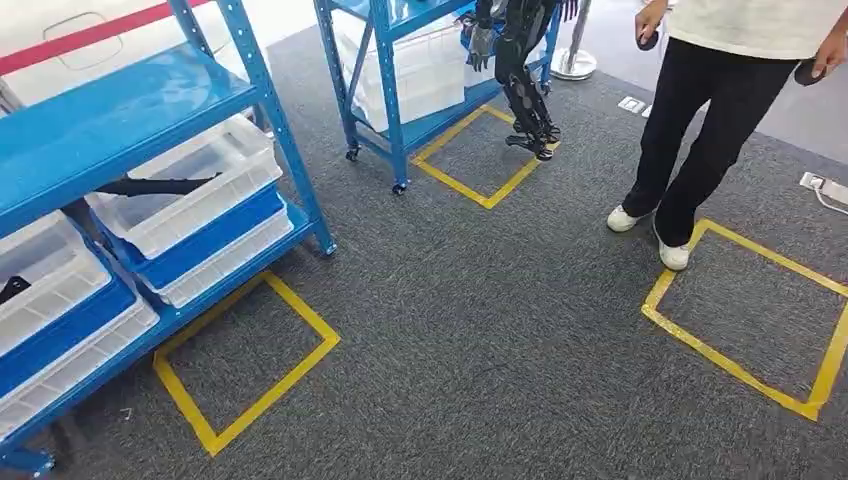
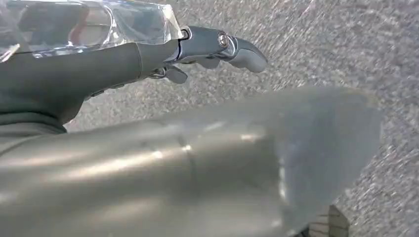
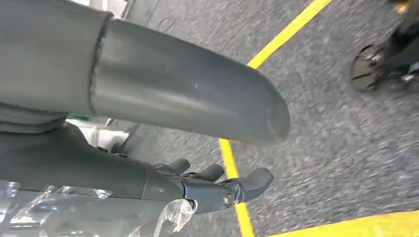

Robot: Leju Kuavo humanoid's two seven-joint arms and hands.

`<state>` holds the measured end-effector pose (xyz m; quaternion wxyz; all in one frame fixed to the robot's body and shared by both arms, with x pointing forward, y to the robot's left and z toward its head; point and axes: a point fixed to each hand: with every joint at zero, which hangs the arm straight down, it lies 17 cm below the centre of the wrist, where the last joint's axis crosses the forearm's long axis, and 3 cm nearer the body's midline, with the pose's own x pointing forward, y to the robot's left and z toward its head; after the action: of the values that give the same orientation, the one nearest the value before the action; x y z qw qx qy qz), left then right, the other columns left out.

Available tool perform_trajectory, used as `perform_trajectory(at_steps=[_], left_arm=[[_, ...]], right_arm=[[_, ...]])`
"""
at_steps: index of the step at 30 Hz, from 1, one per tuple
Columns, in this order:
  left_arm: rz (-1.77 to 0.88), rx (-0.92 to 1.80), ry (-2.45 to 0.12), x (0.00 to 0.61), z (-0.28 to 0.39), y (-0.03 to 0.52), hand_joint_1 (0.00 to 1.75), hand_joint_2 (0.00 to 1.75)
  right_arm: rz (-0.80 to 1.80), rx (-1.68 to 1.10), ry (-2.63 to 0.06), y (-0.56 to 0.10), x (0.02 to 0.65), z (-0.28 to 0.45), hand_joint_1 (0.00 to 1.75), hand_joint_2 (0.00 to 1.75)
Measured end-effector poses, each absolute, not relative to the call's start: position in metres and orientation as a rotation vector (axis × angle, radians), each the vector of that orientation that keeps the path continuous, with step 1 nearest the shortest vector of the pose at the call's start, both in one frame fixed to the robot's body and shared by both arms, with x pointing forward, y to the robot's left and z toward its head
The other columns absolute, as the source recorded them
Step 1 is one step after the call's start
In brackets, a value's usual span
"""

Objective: Take the parts from the cabinet and place them on the table.

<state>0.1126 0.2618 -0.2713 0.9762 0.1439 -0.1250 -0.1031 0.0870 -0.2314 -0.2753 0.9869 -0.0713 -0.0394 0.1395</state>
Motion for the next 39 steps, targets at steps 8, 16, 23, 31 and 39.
perform_trajectory(at_steps=[8, 16, 23, 31, 39], left_arm=[[-0.205, 0.288, -0.253, 0.113, -0.271, 0.261, 0.0, 0.0], [-0.204, 0.29, -0.251, 0.114, -0.271, 0.261, 0.0, 0.0], [-0.197, 0.286, -0.249, 0.113, -0.271, 0.259, 0.0, 0.0], [-0.19, 0.286, -0.244, 0.11, -0.272, 0.26, 0.0, 0.0], [-0.188, 0.286, -0.244, 0.111, -0.272, 0.26, 0.0, 0.0]], right_arm=[[0.281, -0.145, -0.072, -0.233, 0.083, -0.276, 0.0, 0.0], [0.282, -0.143, -0.076, -0.231, 0.088, -0.275, 0.0, 0.0], [0.282, -0.146, -0.063, -0.234, 0.082, -0.276, 0.0, 0.0], [0.281, -0.143, -0.07, -0.233, 0.085, -0.276, 0.0, 0.0], [0.285, -0.141, -0.065, -0.232, 0.081, -0.276, 0.0, 0.0]])
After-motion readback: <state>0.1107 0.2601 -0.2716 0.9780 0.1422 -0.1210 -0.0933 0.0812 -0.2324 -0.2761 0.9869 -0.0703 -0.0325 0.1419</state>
